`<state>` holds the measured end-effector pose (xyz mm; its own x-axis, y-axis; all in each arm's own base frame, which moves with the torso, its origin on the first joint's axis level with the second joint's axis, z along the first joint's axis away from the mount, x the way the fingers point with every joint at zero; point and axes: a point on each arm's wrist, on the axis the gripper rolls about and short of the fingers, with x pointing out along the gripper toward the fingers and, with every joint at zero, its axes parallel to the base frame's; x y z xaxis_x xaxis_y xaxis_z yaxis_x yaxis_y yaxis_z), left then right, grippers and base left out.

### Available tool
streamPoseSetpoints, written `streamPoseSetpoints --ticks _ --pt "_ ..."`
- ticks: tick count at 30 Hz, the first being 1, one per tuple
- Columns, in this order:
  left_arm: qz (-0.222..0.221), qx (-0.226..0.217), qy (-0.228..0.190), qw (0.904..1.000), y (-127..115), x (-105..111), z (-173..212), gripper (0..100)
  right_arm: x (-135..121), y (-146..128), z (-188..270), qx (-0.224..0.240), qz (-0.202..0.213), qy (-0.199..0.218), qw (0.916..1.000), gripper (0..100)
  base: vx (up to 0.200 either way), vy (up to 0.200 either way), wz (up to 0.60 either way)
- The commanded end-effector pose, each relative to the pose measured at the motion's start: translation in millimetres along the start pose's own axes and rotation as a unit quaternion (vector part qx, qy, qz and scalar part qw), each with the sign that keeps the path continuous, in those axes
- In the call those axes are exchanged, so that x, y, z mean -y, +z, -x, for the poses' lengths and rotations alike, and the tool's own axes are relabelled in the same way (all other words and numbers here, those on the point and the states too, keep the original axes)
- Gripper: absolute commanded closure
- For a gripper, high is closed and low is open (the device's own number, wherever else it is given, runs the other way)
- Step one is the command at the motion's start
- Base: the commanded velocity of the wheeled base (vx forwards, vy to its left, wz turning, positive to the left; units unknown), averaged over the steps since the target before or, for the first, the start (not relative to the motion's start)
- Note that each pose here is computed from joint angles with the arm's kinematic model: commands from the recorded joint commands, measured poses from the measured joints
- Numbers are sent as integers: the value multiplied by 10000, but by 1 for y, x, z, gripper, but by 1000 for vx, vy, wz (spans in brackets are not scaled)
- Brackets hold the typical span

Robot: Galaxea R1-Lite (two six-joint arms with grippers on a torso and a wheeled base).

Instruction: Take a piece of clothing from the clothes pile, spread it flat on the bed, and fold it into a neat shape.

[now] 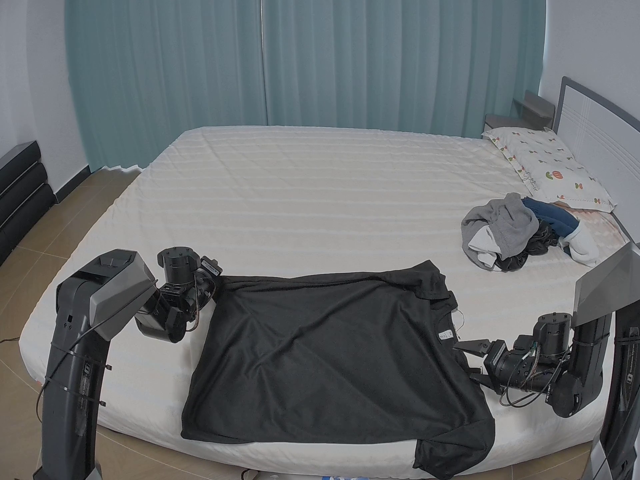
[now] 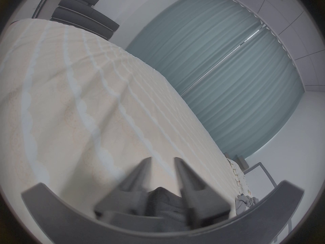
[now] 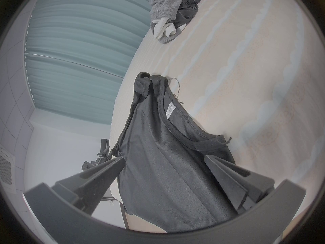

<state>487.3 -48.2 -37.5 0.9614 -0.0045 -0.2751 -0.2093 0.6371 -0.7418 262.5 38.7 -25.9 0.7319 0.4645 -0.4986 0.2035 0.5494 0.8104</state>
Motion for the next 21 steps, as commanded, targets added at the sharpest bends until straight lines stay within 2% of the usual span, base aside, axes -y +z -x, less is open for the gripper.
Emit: streamPoseSetpoints --ticks 1,5,11,21 --pt "-17 -44 -11 10000 2 5 7 0 -1 0 0 18 18 36 10000 0 0 0 0" --pt "-10 -194 -69 9998 6 5 14 0 -1 0 0 14 15 31 10000 0 0 0 0" --pt "7 -1036 -346 9940 4 4 36 0 -1 0 0 14 15 31 10000 0 0 0 0" --pt "-93 -1063 -391 9935 -3 -1 23 0 -1 0 0 18 18 36 10000 0 0 0 0"
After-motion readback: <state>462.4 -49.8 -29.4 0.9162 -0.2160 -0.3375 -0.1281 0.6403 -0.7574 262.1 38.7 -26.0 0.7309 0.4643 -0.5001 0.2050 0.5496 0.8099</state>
